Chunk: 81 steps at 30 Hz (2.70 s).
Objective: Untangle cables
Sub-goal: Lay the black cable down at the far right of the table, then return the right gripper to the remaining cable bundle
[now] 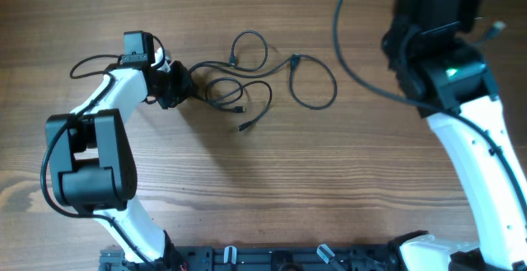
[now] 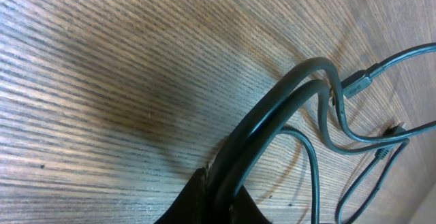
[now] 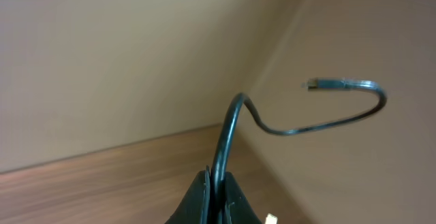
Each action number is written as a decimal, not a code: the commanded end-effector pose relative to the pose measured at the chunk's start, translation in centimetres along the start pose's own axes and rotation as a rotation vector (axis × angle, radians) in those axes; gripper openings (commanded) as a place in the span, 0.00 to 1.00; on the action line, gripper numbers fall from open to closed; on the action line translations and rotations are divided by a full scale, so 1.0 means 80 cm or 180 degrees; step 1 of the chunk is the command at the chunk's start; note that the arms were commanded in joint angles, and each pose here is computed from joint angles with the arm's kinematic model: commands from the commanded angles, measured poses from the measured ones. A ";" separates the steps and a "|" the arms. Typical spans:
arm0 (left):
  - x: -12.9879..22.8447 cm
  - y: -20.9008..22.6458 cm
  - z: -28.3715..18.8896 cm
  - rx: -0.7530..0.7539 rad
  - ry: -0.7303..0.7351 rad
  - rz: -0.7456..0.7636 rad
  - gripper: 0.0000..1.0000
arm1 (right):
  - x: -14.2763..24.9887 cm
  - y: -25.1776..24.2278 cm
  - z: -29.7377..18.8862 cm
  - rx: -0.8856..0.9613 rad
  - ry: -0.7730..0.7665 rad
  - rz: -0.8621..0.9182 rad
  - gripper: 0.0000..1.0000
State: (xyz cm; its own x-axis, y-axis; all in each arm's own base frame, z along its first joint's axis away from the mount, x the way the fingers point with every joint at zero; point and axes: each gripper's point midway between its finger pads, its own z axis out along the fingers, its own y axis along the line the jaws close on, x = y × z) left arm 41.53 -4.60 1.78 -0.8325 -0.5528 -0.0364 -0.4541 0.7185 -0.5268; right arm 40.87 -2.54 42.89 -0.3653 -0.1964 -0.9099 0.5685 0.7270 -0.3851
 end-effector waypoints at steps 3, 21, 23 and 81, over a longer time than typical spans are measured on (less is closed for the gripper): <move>-0.008 -0.008 -0.009 0.0026 -0.0091 0.0032 0.11 | 0.026 -0.048 0.063 0.0479 0.0310 -0.0848 0.04; -0.008 -0.008 -0.009 0.0026 -0.0091 0.0032 0.11 | 0.214 -0.043 0.185 -0.0022 0.1618 -0.1524 0.04; -0.008 -0.008 -0.009 0.0026 -0.0091 0.0033 0.11 | 0.237 -0.045 0.195 0.0003 0.1772 -0.1459 0.04; -0.009 -0.008 -0.009 0.0027 -0.0093 0.0036 0.05 | 0.318 0.189 0.098 -0.2990 0.3125 0.1104 1.00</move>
State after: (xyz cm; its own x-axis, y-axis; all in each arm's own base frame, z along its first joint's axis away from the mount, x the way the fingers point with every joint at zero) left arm 41.55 -4.59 1.78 -0.8322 -0.5532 -0.0370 -0.4541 0.7185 -0.5268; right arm 46.54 -5.78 13.40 -0.8550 0.3393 -0.3921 0.2144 0.9198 0.3286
